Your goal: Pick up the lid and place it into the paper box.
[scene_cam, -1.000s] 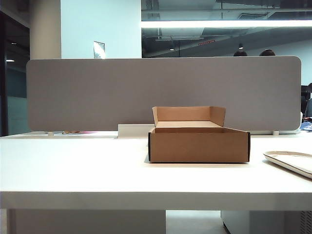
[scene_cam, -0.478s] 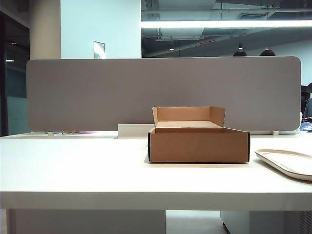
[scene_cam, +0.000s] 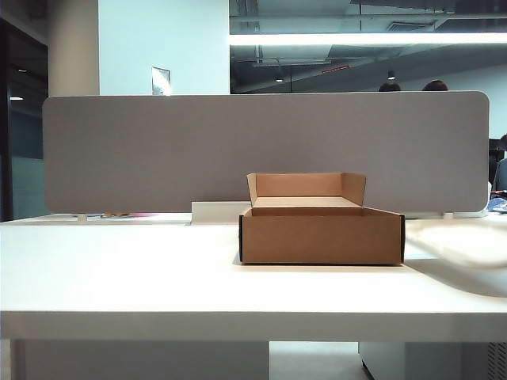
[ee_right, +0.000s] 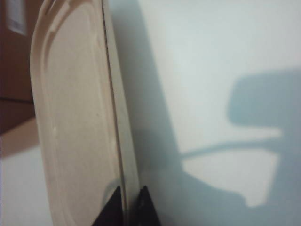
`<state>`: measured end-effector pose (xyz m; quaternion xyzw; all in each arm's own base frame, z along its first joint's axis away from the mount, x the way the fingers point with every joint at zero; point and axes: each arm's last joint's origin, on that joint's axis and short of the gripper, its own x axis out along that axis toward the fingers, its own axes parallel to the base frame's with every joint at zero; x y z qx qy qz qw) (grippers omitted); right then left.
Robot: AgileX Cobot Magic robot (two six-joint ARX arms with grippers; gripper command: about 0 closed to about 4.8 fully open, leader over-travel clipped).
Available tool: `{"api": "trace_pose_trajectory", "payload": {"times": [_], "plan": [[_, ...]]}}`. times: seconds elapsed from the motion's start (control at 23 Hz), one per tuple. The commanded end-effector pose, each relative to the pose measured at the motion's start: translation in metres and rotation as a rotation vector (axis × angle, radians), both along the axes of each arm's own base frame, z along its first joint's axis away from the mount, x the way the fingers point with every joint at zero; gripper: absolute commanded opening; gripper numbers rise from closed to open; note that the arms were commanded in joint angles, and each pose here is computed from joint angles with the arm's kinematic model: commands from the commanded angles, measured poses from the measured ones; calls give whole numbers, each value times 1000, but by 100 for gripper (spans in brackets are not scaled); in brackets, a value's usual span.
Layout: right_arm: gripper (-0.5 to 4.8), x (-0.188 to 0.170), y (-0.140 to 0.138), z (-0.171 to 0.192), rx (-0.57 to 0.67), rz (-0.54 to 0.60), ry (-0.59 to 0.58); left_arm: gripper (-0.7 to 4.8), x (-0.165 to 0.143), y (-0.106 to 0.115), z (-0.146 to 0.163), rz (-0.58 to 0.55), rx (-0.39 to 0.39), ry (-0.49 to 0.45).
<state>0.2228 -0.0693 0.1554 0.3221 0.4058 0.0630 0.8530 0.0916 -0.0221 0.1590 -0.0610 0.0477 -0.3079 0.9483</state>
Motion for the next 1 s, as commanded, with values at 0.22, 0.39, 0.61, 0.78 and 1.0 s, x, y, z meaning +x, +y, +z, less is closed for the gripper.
{"api": "trace_pose_trajectory", "payload": {"times": [0.22, 0.39, 0.61, 0.78, 1.0], "plan": [[-6, 3, -2, 70, -106, -33, -261, -5, 0, 0, 2, -3, -1, -14], [-6, 8, 12, 101, -119, 18, -387, -5, 0, 0, 2, -2, -1, -15], [-6, 30, 60, 112, -194, 118, -565, -5, 0, 0, 2, -2, -1, -14], [-6, 49, 84, 107, -223, 138, -664, -5, 0, 0, 2, -3, -2, -14], [-6, 75, 97, 79, -238, 148, -659, -5, 0, 0, 2, -3, -1, -14]]}}
